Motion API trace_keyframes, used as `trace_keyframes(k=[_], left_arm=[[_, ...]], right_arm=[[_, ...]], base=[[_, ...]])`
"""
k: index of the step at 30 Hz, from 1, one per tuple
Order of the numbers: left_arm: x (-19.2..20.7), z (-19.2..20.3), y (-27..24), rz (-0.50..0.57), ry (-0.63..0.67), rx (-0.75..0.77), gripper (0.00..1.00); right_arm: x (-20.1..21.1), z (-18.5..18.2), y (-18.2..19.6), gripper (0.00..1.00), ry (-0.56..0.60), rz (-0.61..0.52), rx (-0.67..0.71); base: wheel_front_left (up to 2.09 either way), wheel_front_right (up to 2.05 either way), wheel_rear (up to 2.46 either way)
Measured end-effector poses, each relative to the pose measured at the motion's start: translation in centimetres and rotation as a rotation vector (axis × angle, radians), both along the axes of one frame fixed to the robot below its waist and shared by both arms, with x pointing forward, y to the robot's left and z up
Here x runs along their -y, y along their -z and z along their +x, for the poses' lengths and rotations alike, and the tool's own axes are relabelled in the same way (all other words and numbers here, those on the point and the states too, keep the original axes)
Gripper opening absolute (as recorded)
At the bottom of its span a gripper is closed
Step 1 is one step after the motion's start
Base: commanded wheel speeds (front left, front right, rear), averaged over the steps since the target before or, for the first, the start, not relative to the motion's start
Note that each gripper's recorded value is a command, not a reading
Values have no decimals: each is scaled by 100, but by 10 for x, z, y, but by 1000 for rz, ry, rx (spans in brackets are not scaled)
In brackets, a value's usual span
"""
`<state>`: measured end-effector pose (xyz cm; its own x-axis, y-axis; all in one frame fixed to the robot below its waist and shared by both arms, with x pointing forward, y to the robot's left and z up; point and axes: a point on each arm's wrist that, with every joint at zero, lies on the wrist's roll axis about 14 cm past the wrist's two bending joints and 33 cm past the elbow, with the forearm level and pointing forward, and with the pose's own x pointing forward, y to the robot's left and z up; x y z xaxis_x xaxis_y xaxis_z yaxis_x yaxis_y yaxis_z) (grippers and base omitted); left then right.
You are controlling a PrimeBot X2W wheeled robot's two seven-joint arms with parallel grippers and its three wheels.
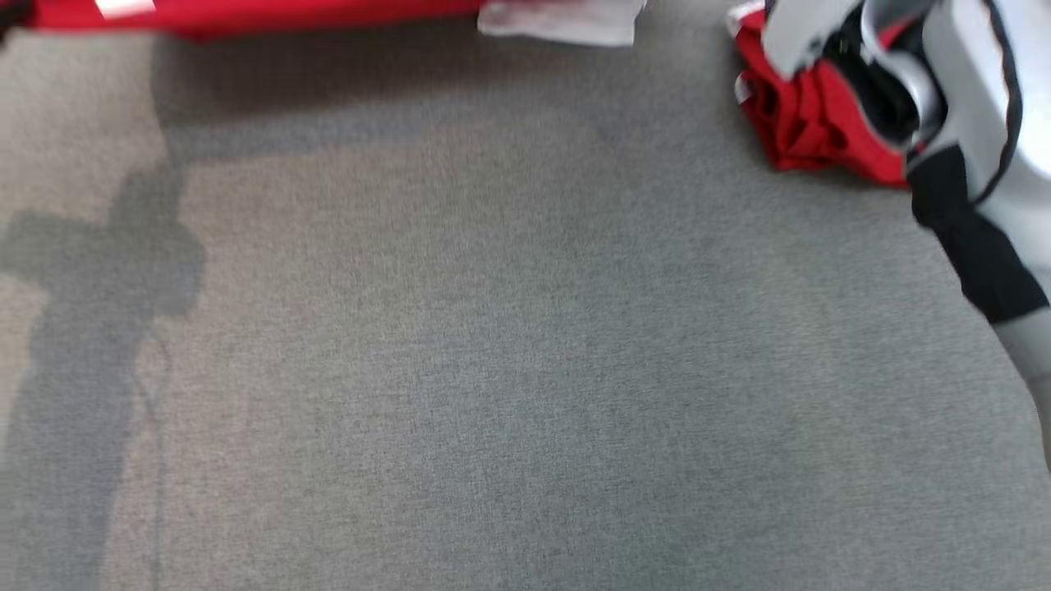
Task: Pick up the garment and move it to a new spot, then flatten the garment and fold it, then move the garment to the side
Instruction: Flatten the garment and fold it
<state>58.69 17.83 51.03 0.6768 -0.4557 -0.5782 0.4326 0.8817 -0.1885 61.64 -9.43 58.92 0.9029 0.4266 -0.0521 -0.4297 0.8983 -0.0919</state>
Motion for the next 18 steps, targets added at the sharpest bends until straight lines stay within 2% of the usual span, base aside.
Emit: trace_keyframes(k=[6,10,12,18], left_arm=[[5,-54,4,10,43,-91,0],[18,-92,9,-70,49,-158,0],[17,-108,10,-74,47,-163,0],[11,-146,15,-79,36,-201,0]], right_arm=[[18,-52,13,0,-5,3,-162],[30,-95,31,0,-10,19,-276],[37,-117,41,0,-9,32,-328],[54,-165,49,0,-1,82,-420]], base=[[0,0,0],[0,0,0],[0,0,0],[0,0,0]])
